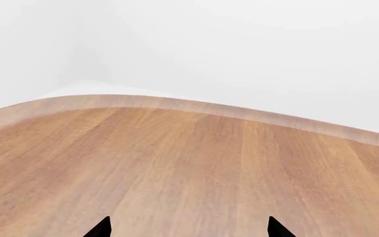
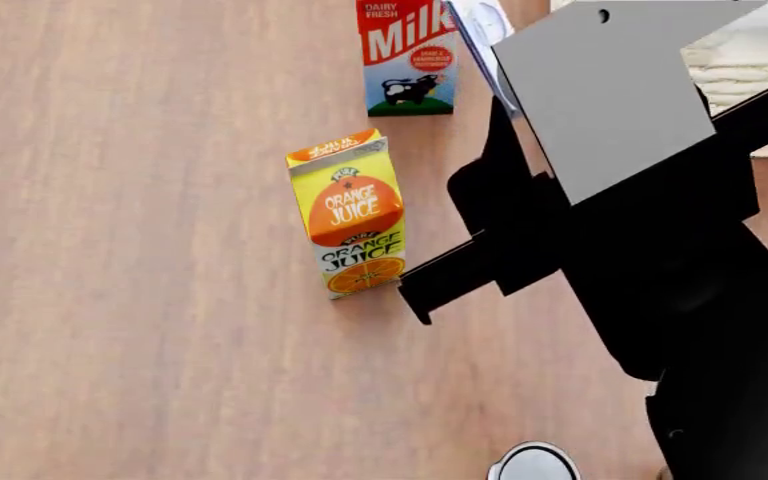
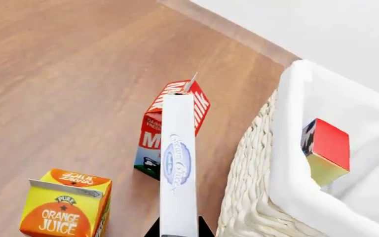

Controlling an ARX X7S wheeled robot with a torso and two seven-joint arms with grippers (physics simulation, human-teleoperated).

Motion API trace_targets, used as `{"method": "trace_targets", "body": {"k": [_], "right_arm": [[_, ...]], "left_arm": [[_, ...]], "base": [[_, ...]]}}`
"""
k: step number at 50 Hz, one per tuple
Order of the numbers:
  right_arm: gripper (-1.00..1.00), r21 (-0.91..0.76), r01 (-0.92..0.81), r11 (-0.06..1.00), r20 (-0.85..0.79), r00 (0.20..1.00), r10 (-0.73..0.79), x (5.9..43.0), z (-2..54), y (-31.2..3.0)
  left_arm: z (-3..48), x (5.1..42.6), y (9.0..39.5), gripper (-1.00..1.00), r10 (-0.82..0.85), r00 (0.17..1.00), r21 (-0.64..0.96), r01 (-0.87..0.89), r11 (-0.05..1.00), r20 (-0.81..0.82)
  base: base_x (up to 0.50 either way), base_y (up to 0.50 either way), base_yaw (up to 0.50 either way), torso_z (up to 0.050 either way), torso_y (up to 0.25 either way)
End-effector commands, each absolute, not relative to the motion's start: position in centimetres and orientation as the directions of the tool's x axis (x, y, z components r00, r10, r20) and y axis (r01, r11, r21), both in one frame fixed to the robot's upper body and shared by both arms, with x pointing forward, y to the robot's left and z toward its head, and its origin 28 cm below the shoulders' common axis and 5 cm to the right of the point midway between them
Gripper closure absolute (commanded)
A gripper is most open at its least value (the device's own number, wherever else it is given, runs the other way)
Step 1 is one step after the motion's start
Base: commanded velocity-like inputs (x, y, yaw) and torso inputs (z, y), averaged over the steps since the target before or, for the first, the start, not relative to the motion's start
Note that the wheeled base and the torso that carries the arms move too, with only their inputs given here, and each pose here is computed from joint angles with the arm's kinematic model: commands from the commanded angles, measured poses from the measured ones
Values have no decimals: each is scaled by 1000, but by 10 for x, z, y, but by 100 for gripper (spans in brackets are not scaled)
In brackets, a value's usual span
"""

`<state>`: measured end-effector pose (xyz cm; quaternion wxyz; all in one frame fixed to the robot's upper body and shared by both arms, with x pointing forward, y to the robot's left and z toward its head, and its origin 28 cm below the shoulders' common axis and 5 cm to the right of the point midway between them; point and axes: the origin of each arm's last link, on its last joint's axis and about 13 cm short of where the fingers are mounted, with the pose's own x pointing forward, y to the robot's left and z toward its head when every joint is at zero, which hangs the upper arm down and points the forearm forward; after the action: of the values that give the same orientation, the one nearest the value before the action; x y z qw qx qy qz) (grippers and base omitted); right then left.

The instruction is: Pick up the cream cheese box and the butter, and put them in the basket.

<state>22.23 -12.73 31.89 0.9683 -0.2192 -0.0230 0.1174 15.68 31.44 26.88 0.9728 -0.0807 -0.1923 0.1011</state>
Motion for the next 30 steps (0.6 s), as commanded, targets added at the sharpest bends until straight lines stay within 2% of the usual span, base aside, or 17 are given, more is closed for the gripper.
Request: {"method": "trace_targets", "body": {"k": [1,30], "right_arm": [[100,-466,-174,868,67,971,231,212,342,-127],[100,-543,-98,834,202,949,243,194,400,-122]], "left_arm": [[269,157,314,-100,225,906,-197,-162,967,358],[270,156,314,-100,228,905,-199,-164,966,359]], "base": [[0,0,0,0,0],[0,0,0,0,1]]}}
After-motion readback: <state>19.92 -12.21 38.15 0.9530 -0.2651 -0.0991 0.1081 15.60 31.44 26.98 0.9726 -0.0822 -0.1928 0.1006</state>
